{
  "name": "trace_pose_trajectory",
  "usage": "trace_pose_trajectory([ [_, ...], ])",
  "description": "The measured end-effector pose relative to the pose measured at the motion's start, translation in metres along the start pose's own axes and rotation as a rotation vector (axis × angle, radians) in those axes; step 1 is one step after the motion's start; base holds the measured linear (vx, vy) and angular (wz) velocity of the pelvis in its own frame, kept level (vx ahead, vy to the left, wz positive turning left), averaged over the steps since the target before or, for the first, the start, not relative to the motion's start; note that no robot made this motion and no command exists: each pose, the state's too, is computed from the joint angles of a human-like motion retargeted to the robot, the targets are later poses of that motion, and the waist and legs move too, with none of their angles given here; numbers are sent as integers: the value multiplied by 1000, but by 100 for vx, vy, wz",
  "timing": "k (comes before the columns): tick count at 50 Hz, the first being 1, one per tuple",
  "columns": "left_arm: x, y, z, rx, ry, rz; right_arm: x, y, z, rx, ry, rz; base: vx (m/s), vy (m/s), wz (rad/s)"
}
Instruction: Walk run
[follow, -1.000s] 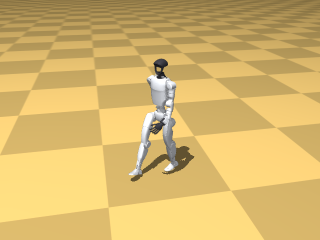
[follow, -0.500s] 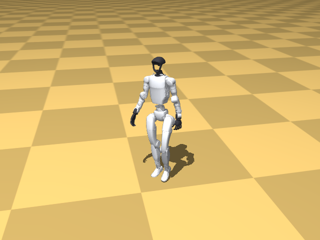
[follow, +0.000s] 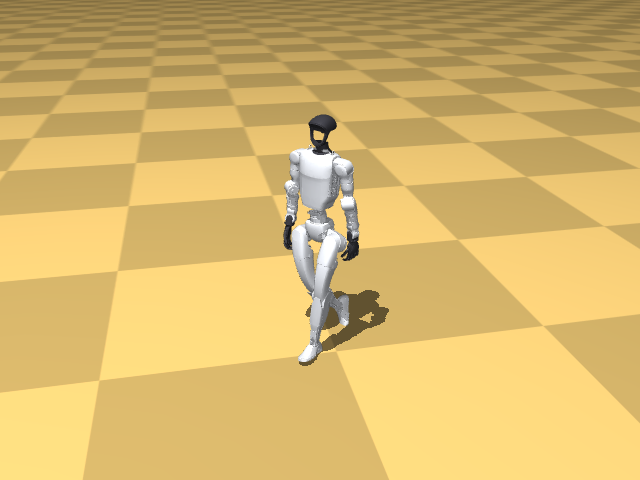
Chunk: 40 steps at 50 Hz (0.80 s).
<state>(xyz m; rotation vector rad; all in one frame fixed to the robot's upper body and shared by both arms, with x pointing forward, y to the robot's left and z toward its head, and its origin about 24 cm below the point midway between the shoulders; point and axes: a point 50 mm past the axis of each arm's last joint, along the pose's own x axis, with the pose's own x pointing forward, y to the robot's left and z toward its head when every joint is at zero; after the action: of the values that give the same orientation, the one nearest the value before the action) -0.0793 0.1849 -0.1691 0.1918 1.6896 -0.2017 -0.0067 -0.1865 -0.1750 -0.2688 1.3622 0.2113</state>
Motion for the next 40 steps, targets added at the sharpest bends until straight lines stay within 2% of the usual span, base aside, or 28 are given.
trace_pose_trajectory([
  [4, -3, 35, 78, -8, -241, 73, -9, 32, -35, 22, 121, 52, 61, -7, 16],
  [10, -38, 74, 179, 127, -653, 159, -27, 59, -74, 132, 243, 147, 72, -19, 103],
  [14, -68, 105, 215, 216, -819, 263, -32, 62, -85, 163, 295, 165, 53, -16, -3],
  [18, -82, 125, 225, 244, -854, 350, -31, 63, -84, 218, 309, 137, 65, -25, -12],
  [24, -62, 119, 194, 185, -740, 322, -27, 58, -75, 318, 293, 116, 77, -37, -7],
  [30, -17, 68, 109, 143, -420, 154, -21, 43, -66, 324, 275, 103, 92, -46, 15],
  [34, -5, 41, 54, 76, -256, 69, -6, 15, -31, 217, 170, 60, 72, -38, -75],
  [40, -1, -8, -7, 105, -87, -50, 8, -32, 33, 131, -48, -22, 68, -29, -79],
])
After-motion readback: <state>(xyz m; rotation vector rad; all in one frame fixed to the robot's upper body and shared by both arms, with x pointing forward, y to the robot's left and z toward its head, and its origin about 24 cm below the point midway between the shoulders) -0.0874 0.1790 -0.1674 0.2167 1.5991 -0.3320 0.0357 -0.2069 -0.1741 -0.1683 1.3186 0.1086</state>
